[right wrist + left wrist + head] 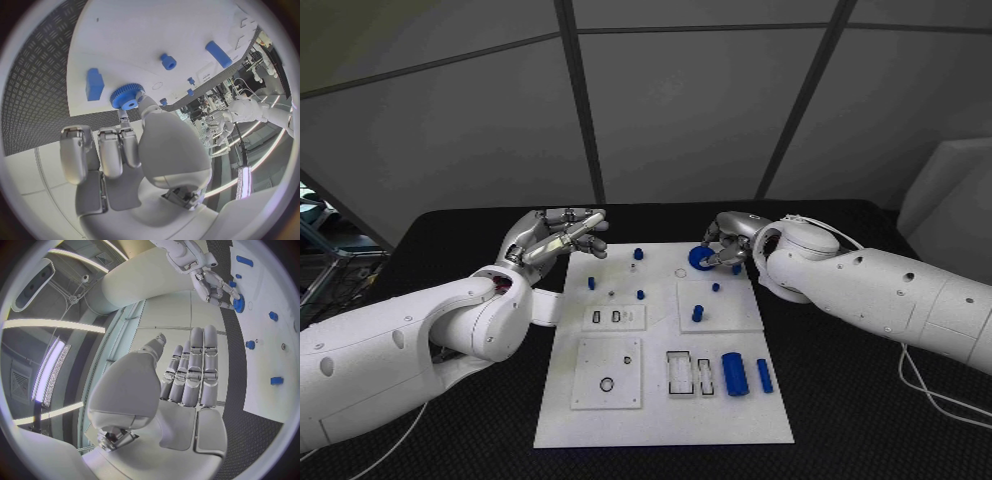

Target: Assemble the parts on the task board

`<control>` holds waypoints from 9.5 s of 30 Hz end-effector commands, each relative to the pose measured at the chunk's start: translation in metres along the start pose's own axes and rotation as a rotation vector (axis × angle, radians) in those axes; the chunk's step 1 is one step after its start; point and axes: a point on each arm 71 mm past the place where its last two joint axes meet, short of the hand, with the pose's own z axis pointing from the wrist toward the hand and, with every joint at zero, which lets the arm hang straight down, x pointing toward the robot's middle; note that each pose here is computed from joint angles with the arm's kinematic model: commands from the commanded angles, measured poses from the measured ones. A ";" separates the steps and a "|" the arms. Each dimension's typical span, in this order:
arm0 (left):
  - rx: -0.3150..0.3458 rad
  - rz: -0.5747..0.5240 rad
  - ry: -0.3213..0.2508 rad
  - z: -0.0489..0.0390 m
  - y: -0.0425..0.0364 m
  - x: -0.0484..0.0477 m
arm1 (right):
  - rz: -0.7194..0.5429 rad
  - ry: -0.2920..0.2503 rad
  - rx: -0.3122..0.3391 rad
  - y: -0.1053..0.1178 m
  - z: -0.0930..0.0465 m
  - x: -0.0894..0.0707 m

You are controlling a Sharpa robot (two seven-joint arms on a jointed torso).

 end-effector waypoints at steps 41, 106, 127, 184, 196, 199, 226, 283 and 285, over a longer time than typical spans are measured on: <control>-0.008 -0.007 0.014 -0.0009 -0.0010 -0.0003 | -0.094 -0.222 -0.215 0.079 -0.016 -0.012; -0.007 -0.005 0.012 0.0017 -0.0014 0.0001 | -0.262 -0.106 -0.291 0.142 0.019 0.040; -0.024 0.010 -0.016 0.0002 -0.0013 -0.0058 | -0.214 0.000 -0.259 0.127 0.020 0.045; -0.034 0.010 -0.018 0.0026 0.0038 -0.0098 | 0.234 -0.089 -0.140 -0.073 -0.046 0.000; -0.034 0.011 -0.021 0.0032 0.0050 -0.0122 | 0.238 -0.056 -0.142 -0.072 -0.044 0.009; -0.034 0.011 -0.021 0.0033 0.0052 -0.0122 | 0.239 -0.055 -0.140 -0.072 -0.044 0.010; -0.036 0.012 -0.023 0.0034 0.0057 -0.0132 | 0.206 -0.016 -0.123 -0.069 -0.035 0.016; -0.039 0.018 -0.032 0.0015 0.0047 -0.0178 | 0.250 -0.115 -0.223 -0.003 -0.052 0.004; -0.039 0.018 -0.032 0.0016 0.0048 -0.0176 | 0.252 -0.115 -0.248 0.012 -0.052 0.003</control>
